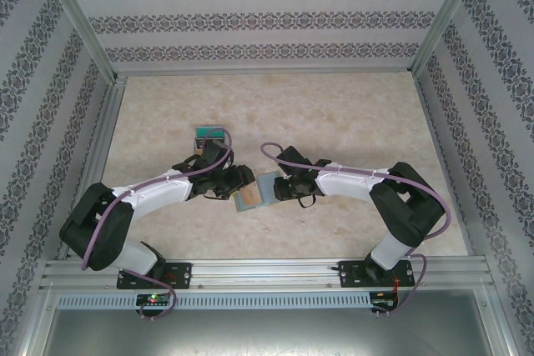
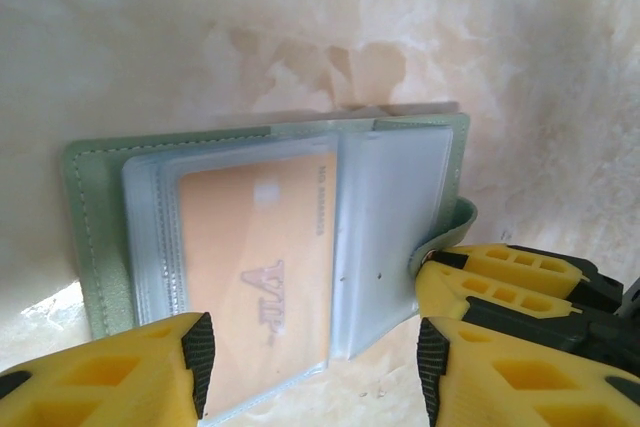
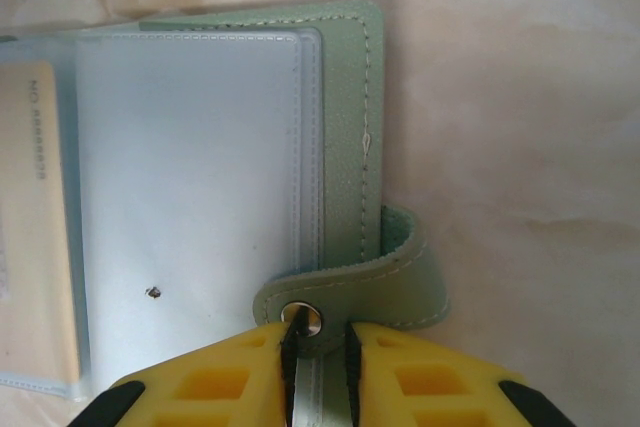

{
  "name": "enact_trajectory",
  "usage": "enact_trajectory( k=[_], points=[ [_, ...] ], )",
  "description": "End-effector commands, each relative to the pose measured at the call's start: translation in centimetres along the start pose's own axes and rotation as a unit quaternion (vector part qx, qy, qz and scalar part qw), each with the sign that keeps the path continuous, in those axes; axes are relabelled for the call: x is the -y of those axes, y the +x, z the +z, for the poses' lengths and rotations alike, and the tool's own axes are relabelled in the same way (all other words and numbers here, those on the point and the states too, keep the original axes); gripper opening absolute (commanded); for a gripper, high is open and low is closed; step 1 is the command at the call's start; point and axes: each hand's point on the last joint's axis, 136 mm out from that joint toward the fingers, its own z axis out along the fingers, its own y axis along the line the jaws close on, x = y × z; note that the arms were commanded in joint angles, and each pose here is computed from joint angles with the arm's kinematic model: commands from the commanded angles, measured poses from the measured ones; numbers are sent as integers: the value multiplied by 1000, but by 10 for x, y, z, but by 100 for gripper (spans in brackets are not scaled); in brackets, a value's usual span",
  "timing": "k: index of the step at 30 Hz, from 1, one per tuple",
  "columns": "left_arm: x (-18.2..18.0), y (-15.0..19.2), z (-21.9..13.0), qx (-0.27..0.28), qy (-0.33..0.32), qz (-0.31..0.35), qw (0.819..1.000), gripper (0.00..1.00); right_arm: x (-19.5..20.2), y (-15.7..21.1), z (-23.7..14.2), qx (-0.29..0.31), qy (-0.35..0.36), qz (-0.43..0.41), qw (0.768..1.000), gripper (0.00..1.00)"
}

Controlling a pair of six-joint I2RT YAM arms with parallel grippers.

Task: Take the credit cards out of the card holder

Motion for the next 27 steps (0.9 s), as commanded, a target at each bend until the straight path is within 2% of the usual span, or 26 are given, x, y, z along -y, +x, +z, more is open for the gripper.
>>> enact_trajectory(
  k=[1,14,27],
  points=[
    [3,6,6,-15,-8,19,1000,58,3,11,12,-20,11,1,1000,25],
    [-21,10,10,-27,-70,5,997,55,5,11,12,-19,12,2,1000,25],
    [-8,12,22,-44,-34,16,998,55,5,12,13,-20,13,3,1000,25]
  ],
)
